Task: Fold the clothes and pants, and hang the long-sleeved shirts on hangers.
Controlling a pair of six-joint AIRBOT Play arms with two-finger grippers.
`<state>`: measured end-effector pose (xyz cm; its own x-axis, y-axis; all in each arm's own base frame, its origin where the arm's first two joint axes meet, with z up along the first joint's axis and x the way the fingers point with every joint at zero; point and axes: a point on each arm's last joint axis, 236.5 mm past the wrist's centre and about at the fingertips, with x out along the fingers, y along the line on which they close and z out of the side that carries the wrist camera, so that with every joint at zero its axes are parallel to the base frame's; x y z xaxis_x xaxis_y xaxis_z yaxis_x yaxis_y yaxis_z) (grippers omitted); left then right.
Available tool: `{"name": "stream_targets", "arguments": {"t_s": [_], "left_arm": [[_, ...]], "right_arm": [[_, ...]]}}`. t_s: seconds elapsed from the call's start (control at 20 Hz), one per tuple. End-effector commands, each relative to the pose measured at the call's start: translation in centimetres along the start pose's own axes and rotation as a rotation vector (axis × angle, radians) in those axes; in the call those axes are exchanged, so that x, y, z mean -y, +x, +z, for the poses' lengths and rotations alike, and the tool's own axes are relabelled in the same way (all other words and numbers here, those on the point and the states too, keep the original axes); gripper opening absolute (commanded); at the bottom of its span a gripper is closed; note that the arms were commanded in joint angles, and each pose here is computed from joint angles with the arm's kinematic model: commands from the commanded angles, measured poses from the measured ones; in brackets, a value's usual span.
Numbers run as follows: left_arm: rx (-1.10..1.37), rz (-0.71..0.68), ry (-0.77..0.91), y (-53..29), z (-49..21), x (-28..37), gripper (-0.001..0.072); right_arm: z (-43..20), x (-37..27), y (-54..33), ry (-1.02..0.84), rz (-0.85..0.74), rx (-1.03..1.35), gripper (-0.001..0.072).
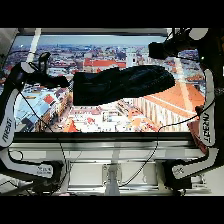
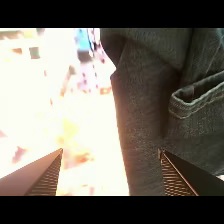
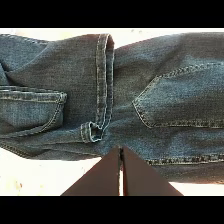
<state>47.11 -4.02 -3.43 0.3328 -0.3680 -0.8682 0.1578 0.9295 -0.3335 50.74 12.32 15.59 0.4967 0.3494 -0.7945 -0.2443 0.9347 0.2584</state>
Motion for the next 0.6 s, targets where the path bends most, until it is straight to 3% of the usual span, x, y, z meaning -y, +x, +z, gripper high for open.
{"name": "stream_targets", "arguments": {"t_s": [0.0, 0.15, 0.25, 0.4, 0.55], "left_arm": [[-0.035, -0.142, -0.054, 3.2, -1.0, 1.3, 0.07], [-0.026, -0.183, -0.091, 5.4, -0.9, 1.3, 0.0679], [-0.031, -0.207, -0.097, 6.3, -1.1, 1.4, 0.0585], [-0.05, -0.224, -0.119, 7.5, -1.7, 1.5, 0.0547], [-0.025, -0.256, -0.135, 8.2, -1.1, 2.2, 0.0304]], "right_arm": [[0.0, 0.0, 0.0, 0.0, 0.0, 0.001, 0.0042], [0.0, 0.0, 0.0, 0.0, 0.0, 0.001, 0.0042], [0.1, 0.0, 0.0, 0.0, 0.0, 0.004, 0.0042], [0.3, 0.0, 0.0, 0.001, 0.0, 0.011, 0.0043], [0.3, 0.0, 0.0, 0.001, 0.001, 0.011, 0.0043]]}}
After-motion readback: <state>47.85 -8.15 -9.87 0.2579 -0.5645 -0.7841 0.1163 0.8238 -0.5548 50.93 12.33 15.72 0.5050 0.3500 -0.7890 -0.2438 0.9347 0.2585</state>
